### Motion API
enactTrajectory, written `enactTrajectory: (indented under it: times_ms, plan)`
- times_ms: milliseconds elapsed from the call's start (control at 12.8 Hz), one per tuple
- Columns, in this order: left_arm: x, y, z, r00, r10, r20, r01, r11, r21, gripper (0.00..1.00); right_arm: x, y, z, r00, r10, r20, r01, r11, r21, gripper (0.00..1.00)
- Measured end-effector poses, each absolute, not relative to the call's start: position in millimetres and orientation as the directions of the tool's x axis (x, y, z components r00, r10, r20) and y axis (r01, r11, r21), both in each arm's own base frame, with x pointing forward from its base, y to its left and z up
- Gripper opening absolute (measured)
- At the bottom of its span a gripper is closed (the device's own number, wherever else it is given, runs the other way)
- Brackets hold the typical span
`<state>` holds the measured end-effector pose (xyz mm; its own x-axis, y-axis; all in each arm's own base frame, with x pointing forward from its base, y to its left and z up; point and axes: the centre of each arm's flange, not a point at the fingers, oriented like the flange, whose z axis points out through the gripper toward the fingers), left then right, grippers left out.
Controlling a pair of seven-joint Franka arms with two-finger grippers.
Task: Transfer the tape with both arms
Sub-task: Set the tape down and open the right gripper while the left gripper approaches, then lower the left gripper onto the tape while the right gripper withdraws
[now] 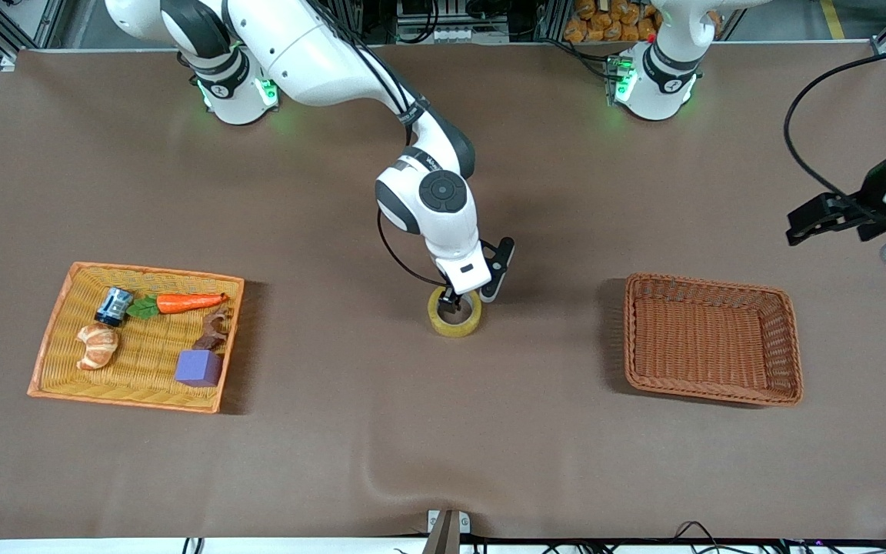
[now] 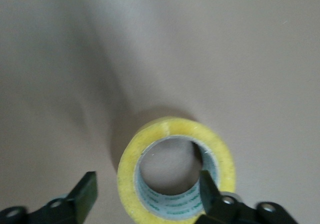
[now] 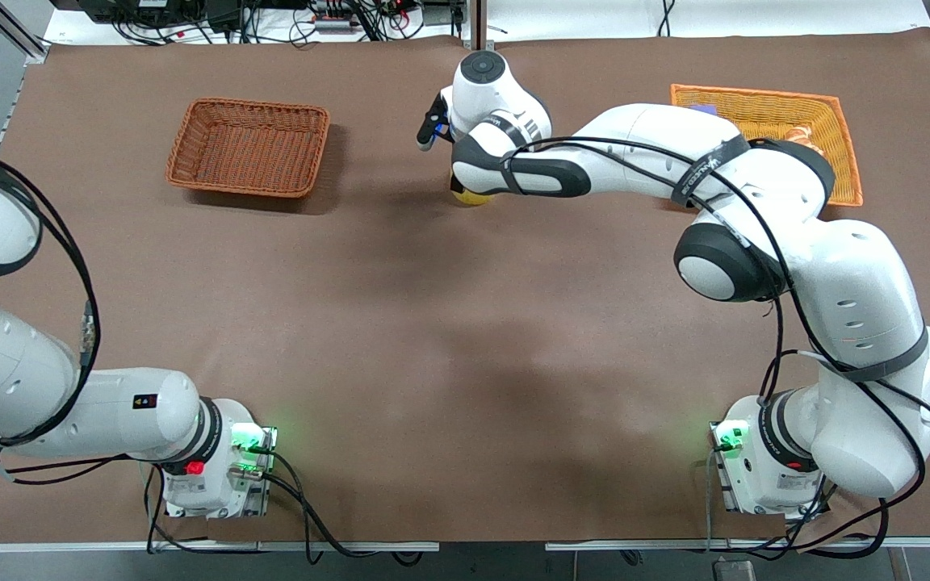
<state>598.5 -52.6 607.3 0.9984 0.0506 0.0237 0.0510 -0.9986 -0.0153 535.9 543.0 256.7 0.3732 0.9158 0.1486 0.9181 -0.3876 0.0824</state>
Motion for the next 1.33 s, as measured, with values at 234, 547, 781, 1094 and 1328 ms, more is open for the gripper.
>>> enactTrajectory:
  times_ms: [234,547,781,1094,1328]
  plan:
    - [614,-137,572,0.996,0.080,0.050,0.080,-0.997,0.008,1.00,568,511,296,0.429,0.889,0.161,0.889,-0.446,0.097,1.00]
    - [626,-233,508,0.992,0.111,0.062,0.108,-0.993,0.043,1.00,638,395,358,0.591,0.800,0.106,0.797,-0.599,0.075,1.00]
    - [631,-282,462,0.994,0.078,0.076,0.073,-0.995,0.067,1.00,680,269,383,0.728,0.685,0.039,0.683,-0.729,0.049,1.00]
    - [621,-358,390,0.986,0.155,0.067,0.147,-0.983,0.106,1.00,689,97,418,0.868,0.496,0.032,0.495,-0.868,0.039,1.00]
    - [599,-415,347,0.983,0.174,0.058,0.166,-0.978,0.128,1.00,648,12,476,0.927,0.369,0.067,0.367,-0.929,0.039,1.00]
